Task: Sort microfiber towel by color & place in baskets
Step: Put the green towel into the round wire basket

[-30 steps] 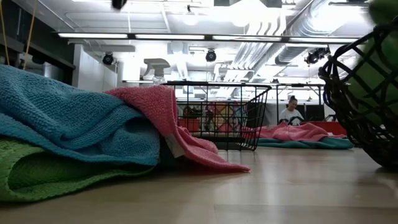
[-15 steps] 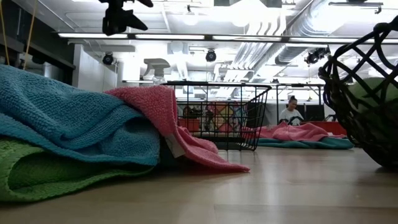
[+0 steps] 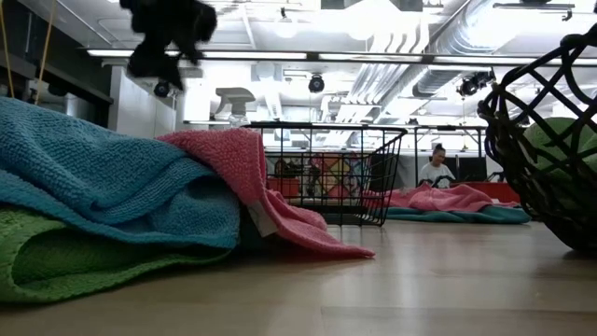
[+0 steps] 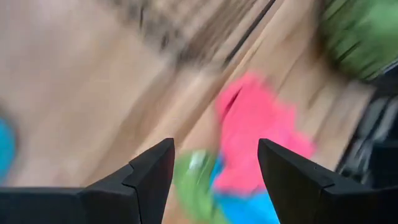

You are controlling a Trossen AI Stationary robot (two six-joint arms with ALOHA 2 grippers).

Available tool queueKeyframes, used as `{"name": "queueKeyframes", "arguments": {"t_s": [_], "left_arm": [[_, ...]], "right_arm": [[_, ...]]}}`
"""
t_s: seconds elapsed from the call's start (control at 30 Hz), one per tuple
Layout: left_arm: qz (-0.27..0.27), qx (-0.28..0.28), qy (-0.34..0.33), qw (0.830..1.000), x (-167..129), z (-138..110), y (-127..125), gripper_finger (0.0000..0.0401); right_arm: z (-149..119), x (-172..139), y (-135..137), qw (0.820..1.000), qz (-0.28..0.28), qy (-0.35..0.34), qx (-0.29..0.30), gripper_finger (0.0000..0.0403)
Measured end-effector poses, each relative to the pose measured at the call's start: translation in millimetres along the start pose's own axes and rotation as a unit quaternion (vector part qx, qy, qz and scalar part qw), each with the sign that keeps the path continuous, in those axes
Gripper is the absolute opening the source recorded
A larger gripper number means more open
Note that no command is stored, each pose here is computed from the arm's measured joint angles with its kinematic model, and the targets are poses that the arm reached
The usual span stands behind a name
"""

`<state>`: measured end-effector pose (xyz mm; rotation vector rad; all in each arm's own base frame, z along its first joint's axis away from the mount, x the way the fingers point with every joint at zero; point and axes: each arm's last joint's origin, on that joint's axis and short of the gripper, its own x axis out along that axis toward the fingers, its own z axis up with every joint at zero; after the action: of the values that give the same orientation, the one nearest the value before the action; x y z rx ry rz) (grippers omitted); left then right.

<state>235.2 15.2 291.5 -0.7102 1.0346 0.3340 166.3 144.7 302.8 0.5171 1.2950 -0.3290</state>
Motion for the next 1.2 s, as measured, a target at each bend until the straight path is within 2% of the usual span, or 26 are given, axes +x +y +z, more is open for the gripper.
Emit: {"name": "queueKeyframes", "arguments": {"t_s": [0.1, 0.2, 0.33, 0.47, 0.7, 0.87, 1.03, 1.2], "left_arm": [[0.027, 0.004, 0.071, 0.997, 27, -6, -3, 0.0218], [0.015, -0.005, 0.111, 0.994, 58, -12, -6, 0.0218], [-0.013, -0.023, 0.141, 0.99, 97, -23, -4, 0.0218], [0.019, -0.055, 0.155, 0.986, 123, -37, 9, 0.0218], [0.022, -0.038, 0.135, 0.99, 138, -43, 13, 0.0218], [0.041, -0.049, 0.139, 0.988, 143, -51, 22, 0.0215], [0.043, -0.041, 0.145, 0.988, 145, -59, 24, 0.0192], [0.038, -0.031, 0.141, 0.989, 147, -62, 20, 0.015]], "right_arm": [[4, 0, -1, 1.0, -0.004, -0.012, 0.009, 0.035], [8, 1, -2, 1.0, -0.004, -0.015, 0.009, 0.035], [11, 1, -2, 1.0, -0.004, -0.023, 0.009, 0.035], [12, 1, -2, 0.999, -0.007, -0.035, 0.01, 0.035], [13, 1, -1, 0.999, -0.003, -0.044, 0.01, 0.035], [13, 1, -1, 0.999, -0.005, -0.048, 0.011, 0.035], [14, 1, -2, 0.998, -0.009, -0.061, 0.012, 0.035], [14, 1, -2, 0.998, -0.009, -0.062, 0.011, 0.035]]}}
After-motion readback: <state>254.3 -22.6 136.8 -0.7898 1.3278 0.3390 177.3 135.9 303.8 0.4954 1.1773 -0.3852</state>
